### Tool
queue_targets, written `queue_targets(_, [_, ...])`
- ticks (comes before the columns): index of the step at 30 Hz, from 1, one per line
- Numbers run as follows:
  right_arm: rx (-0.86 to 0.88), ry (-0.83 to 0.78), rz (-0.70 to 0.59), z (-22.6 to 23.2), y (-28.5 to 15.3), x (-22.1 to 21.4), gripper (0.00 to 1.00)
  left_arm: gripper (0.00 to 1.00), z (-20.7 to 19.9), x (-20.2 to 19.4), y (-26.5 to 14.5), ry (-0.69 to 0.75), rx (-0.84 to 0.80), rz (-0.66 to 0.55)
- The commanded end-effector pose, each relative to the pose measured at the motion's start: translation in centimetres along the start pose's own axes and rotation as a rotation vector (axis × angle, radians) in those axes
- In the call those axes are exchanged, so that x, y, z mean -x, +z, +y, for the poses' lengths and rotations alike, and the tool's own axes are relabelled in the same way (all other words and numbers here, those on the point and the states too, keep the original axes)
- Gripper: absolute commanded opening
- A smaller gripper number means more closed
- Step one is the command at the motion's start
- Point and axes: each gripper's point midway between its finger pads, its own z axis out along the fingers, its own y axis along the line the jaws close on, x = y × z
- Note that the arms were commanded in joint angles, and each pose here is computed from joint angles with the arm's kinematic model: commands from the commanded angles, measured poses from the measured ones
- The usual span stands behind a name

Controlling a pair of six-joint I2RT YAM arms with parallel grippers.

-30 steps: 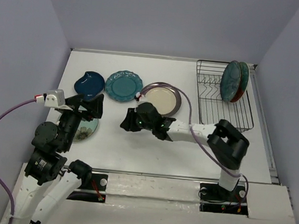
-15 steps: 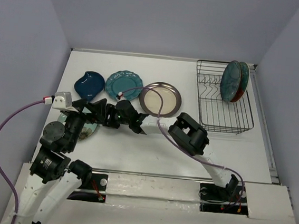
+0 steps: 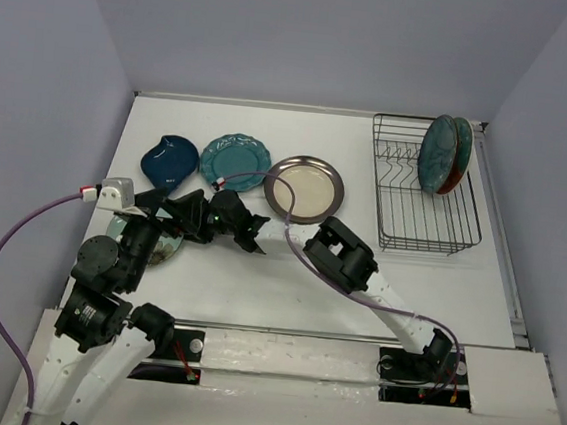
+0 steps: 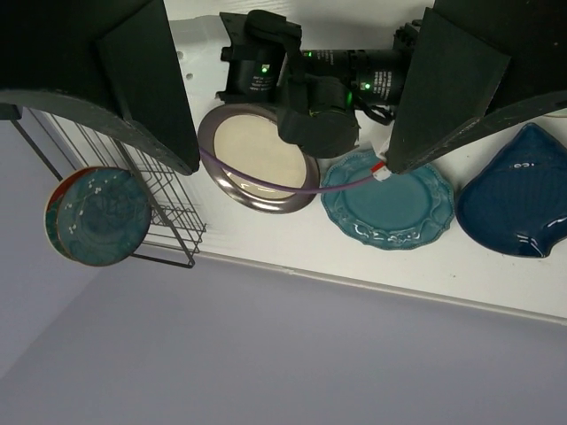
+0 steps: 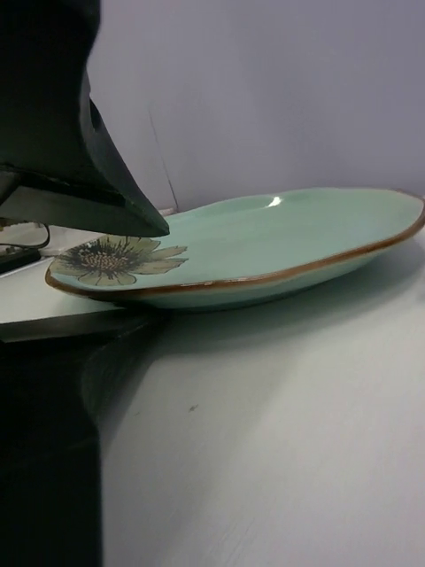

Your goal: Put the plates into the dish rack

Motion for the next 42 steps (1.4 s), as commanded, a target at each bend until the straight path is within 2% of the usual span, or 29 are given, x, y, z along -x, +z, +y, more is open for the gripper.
queue_targets(1, [-0.027, 0.068, 0.037, -1.9, 0.6, -1.2, 0.31, 0.99, -0.7, 1.8, -0.2, -0.002, -0.037, -0.07])
queue_targets(2, [-0.023, 0.069, 0.031, -1.5, 0.5, -1.0, 0.26, 0.99, -0.7, 1.8, -0.2, 0.0, -0.036, -0.07])
queue_targets(3, [-0.039, 0.073, 0.021, -2.2, 0.3, -1.0, 0.16, 0.99, -0.7, 1.8, -0.2, 0.0, -0.035, -0.071])
queue_targets(5, [-0.043, 0.066, 0.0, -2.2, -0.1, -0.8, 0.07, 0.99, -0.8, 1.8, -0.2, 0.0, -0.038, -0.07])
queue_targets(12, [0.002, -0.078, -0.075, 1.6, -4.0, -0.3, 0.07, 0.99, -0.7, 1.6, 0.0, 0.004, -0.034, -0.065])
queue_targets(15, [0.02, -0.185, -0.15, 4.6, -6.9, 1.0, 0.07, 0.99, -0.6, 1.8, 0.0, 0.005, -0.031, -0.069])
queue_targets(16, [0.058, -0.222, -0.185, 7.6, -8.5, 1.7, 0.07, 0.99, -0.6, 1.8, 0.0, 0.005, -0.029, -0.072])
queue_targets(17, [0.059, -0.257, -0.214, 8.5, -9.5, 2.2, 0.07, 0.99, -0.6, 1.8, 0.0, 0.007, -0.028, -0.07])
queue_targets(18, [0.005, -0.319, -0.23, 7.2, -10.4, 2.3, 0.07, 0.99, -0.6, 1.8, 0.0, 0.007, -0.027, -0.071])
queue_targets(19, [-0.041, -0.35, -0.309, 7.2, -11.5, 3.7, 0.07, 0.99, -0.6, 1.7, 0.0, 0.011, -0.03, -0.068])
queue_targets(20, [-0.039, -0.386, -0.372, 9.3, -13.5, 4.8, 0.07, 0.99, -0.7, 1.8, 0.0, 0.01, -0.036, -0.069])
queue_targets(21, [-0.07, -0.416, -0.401, 9.3, -14.6, 5.3, 0.07, 0.99, -0.8, 1.8, 0.0, 0.011, -0.04, -0.069])
queue_targets(22, [-0.137, -0.463, -0.451, 7.9, -16.1, 6.4, 0.07, 0.99, -0.9, 1.7, 0.0, 0.011, -0.046, -0.067])
queue_targets(23, [-0.122, -0.484, -0.501, 10.0, -18.4, 7.5, 0.07, 0.99, -0.9, 1.7, 0.0, 0.012, -0.046, -0.065])
queue_targets(25, [-0.187, -0.538, -0.552, 9.1, -21.5, 8.9, 0.07, 0.99, -0.9, 1.7, 0.0, 0.012, -0.049, -0.066])
queue_targets(26, [-0.234, -0.543, -0.628, 8.9, -23.8, 11.3, 0.07, 0.99, -0.9, 1.7, 0.0, 0.014, -0.049, -0.066])
queue_targets(27, [-0.244, -0.584, -0.686, 10.6, -27.1, 12.5, 0.07, 0.99, -0.9, 1.7, 0.0, 0.014, -0.049, -0.066])
queue_targets(28, [-0.327, -0.582, -0.77, 9.2, -30.2, 15.2, 0.07, 0.99, -1.0, 1.7, -0.1, 0.013, -0.053, -0.067])
queue_targets(30, [-0.402, -0.6, -0.846, 9.0, -35.0, 17.6, 0.07, 0.99, -1.0, 1.8, -0.1, 0.011, -0.054, -0.07])
queue_targets(32, [-0.489, -0.66, -0.977, 10.6, -41.7, 20.1, 0.07, 0.99, -1.0, 1.7, -0.2, 0.013, -0.056, -0.068])
queue_targets(33, [-0.61, -0.722, -1.025, 10.1, -45.4, 21.9, 0.07, 0.99, -1.1, 1.7, -0.2, 0.013, -0.06, -0.068])
queue_targets(34, [-0.702, -0.732, -1.126, 11.0, -49.4, 22.8, 0.07, 0.99, -1.2, 1.8, -0.3, 0.01, -0.064, -0.071])
queue_targets(36, [-0.92, -0.828, -1.212, 11.7, -55.1, 24.2, 0.07, 0.99, -1.3, 1.8, -0.2, 0.011, -0.07, -0.069])
queue_targets(39, [-1.16, -0.854, -1.308, 12.4, -62.0, 25.8, 0.07, 0.99, -1.4, 1.8, -0.2, 0.009, -0.078, -0.069])
queue_targets(42, [-1.251, -0.856, -1.34, 12.4, -64.8, 27.3, 0.07, 0.99, -1.5, 1.6, -0.1, 0.012, -0.081, -0.06])
